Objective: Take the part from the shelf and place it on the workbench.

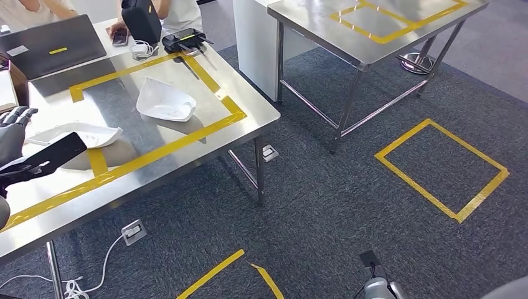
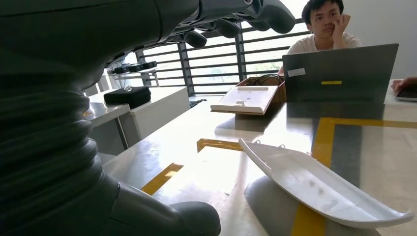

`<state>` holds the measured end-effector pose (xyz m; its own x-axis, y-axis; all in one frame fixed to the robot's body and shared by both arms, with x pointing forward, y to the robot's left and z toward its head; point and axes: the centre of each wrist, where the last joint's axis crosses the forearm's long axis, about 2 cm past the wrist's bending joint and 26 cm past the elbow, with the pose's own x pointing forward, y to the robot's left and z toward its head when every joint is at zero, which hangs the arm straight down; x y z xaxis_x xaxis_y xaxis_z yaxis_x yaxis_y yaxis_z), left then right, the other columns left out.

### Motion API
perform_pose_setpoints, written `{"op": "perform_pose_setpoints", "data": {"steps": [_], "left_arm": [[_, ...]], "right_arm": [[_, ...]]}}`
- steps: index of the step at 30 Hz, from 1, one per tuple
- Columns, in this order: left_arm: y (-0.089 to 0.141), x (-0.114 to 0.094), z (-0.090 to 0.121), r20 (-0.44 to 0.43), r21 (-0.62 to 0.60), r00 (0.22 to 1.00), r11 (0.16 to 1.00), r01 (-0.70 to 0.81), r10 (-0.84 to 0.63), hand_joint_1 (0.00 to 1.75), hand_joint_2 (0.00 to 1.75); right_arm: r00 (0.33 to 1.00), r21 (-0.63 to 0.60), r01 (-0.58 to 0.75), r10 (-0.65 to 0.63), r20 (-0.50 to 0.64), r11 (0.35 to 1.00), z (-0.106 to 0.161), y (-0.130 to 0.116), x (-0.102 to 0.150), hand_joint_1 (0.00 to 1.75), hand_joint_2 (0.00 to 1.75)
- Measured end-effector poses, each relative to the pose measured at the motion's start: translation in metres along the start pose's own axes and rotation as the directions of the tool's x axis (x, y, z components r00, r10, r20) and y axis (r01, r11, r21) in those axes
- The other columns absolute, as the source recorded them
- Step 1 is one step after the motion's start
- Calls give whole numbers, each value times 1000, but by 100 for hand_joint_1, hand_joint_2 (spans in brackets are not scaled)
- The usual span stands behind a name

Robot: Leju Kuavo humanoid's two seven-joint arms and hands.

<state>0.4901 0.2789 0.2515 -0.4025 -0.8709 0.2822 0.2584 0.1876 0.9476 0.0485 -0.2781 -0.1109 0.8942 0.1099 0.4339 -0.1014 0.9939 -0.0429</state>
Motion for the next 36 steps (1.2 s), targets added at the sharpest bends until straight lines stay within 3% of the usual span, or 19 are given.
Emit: {"op": "perform_pose_setpoints", "data": {"steps": [6,18,36], "left_arm": [[-2,-2,1,-4,-6,1000,1000,1,-1,0,175],[9,17,-9,31,6,999,1000,18,-18,0,175],[4,17,-9,32,-6,999,1000,12,-11,0,175]], "right_arm": [[1000,-3,5,-5,-1,1000,0,0,0,0,0],[1000,-12,14,-14,-2,1000,0,0,-1,0,0],[1000,-13,20,-20,-1,1000,0,1,-1,0,0]]}}
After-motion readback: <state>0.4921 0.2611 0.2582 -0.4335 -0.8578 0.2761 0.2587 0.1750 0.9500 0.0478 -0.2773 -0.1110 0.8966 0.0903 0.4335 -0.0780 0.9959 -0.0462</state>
